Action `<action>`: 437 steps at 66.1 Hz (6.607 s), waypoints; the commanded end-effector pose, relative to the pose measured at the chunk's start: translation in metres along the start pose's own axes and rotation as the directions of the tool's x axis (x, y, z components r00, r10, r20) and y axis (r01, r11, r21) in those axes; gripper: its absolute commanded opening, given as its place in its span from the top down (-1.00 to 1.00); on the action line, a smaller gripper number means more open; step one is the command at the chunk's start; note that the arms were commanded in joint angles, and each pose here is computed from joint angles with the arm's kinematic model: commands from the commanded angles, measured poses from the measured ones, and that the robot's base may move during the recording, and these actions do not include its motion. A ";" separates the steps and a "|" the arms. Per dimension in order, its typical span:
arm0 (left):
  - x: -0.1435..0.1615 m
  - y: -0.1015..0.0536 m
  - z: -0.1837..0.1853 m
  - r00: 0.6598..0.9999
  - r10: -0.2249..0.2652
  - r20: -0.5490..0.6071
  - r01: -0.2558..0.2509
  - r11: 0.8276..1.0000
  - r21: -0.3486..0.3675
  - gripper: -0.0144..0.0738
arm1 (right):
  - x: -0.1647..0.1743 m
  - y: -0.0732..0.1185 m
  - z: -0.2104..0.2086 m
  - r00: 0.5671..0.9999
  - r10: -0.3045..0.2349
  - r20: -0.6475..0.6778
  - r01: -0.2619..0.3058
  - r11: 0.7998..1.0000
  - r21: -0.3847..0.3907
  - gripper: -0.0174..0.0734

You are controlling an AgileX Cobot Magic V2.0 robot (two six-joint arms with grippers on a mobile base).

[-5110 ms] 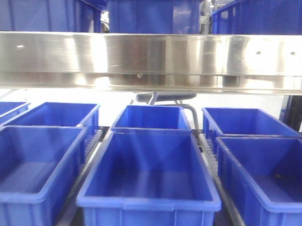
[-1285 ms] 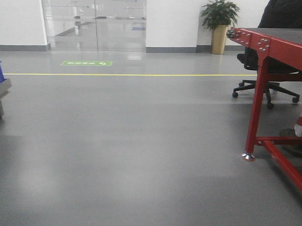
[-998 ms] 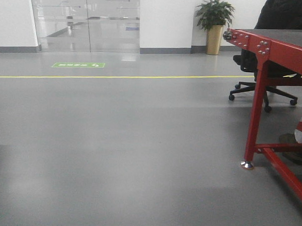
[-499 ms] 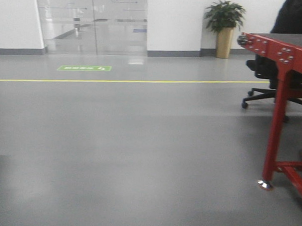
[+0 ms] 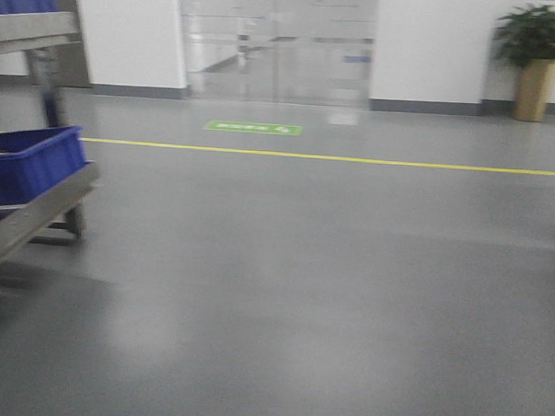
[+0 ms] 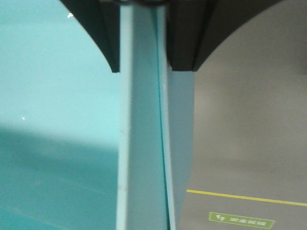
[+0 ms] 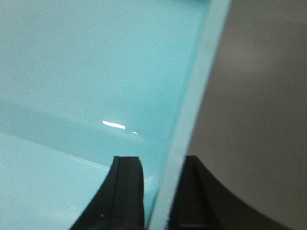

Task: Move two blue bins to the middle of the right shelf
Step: 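Turn the base across the room toward another blue-bin shelf, then drive up to the shelf above the bin with the red bag, then push the held teal bin onto the upper shelf and open both grippers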

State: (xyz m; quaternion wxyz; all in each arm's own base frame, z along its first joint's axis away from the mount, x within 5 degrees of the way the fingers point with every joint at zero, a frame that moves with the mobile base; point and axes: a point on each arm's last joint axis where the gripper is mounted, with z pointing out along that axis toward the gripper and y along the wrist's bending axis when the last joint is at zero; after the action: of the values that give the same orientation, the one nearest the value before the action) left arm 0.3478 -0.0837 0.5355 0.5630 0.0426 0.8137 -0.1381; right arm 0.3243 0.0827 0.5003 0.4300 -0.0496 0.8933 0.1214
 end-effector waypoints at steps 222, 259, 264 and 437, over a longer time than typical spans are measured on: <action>-0.015 -0.009 -0.013 0.991 -0.051 0.128 0.041 0.996 0.073 0.92 | -0.010 0.007 -0.013 0.993 -0.037 0.115 0.042 0.998 -0.041 0.98; 0.013 -0.005 0.012 0.994 -0.061 -0.092 0.067 0.996 0.060 0.92 | -0.015 0.002 0.020 0.990 0.045 0.131 -0.042 0.999 -0.027 0.98; 0.026 -0.001 0.031 0.988 -0.061 -0.143 0.067 0.997 0.037 0.92 | -0.014 -0.001 0.041 0.993 0.058 0.105 -0.056 0.998 -0.015 0.98; 0.049 0.002 0.049 0.951 -0.026 -0.308 0.017 0.999 -0.033 0.92 | 0.012 -0.022 0.119 0.986 0.042 -0.162 -0.016 0.988 0.156 0.20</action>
State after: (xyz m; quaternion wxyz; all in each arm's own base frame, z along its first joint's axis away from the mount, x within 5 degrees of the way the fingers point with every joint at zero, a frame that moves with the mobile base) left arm 0.3784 -0.0981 0.4671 0.4161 0.0488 0.9005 -0.1162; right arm 0.4101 0.0932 0.4185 0.3587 -0.0098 0.9317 0.0556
